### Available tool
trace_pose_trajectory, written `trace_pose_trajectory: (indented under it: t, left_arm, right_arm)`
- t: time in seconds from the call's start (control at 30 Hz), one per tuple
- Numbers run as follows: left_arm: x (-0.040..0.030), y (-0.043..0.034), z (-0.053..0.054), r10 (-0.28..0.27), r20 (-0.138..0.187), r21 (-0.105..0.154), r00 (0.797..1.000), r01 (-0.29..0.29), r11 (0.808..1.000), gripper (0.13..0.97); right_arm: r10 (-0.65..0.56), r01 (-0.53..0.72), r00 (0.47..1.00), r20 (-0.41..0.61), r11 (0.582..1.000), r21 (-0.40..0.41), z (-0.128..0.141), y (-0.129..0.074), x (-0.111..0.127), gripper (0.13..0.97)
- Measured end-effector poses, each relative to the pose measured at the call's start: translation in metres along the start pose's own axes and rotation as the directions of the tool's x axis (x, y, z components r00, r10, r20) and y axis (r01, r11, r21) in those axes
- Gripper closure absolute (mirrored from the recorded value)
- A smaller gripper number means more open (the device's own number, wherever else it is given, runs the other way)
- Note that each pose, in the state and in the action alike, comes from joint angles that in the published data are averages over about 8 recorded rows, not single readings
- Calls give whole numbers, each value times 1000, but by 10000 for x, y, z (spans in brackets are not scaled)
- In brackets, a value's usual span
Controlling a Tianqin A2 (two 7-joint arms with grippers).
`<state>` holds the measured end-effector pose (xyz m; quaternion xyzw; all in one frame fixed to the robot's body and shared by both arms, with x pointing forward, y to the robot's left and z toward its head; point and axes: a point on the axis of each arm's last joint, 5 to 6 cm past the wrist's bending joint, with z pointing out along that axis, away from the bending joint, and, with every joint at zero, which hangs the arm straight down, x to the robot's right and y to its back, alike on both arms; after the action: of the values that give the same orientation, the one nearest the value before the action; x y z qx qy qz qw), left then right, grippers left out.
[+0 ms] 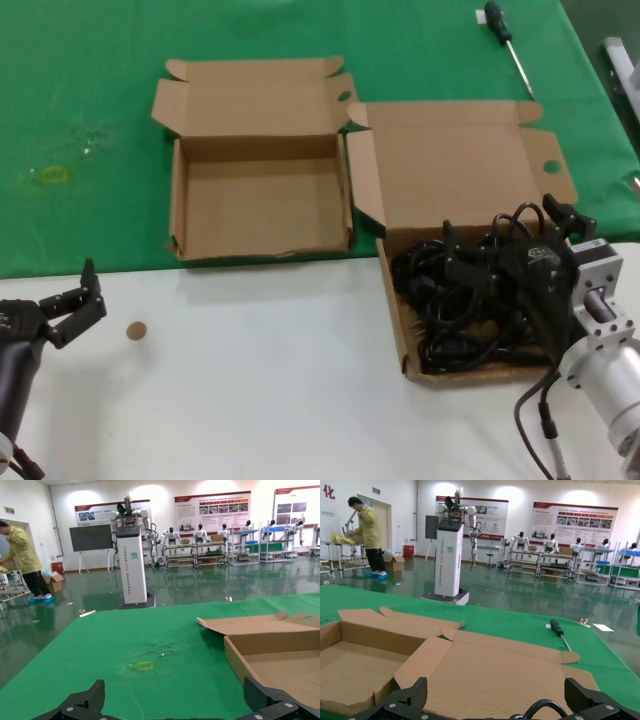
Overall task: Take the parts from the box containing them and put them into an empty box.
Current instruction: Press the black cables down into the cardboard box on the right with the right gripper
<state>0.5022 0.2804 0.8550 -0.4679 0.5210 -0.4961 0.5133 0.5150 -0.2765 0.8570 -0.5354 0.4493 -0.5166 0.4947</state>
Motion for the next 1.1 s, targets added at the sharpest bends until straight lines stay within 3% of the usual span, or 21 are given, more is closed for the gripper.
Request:
trace_pose_trajectory:
  t: [0.83, 1.1]
  left_arm:
    - [0, 0, 0, 0, 0, 0, 1000, 0, 1000, 133]
    - [0, 0, 0, 0, 0, 0, 1000, 0, 1000, 188]
  right_arm:
    - [0, 0, 1000, 0, 1000, 0, 0, 0, 0, 130]
    - [0, 0, 1000, 0, 1000, 0, 1, 0, 2, 130]
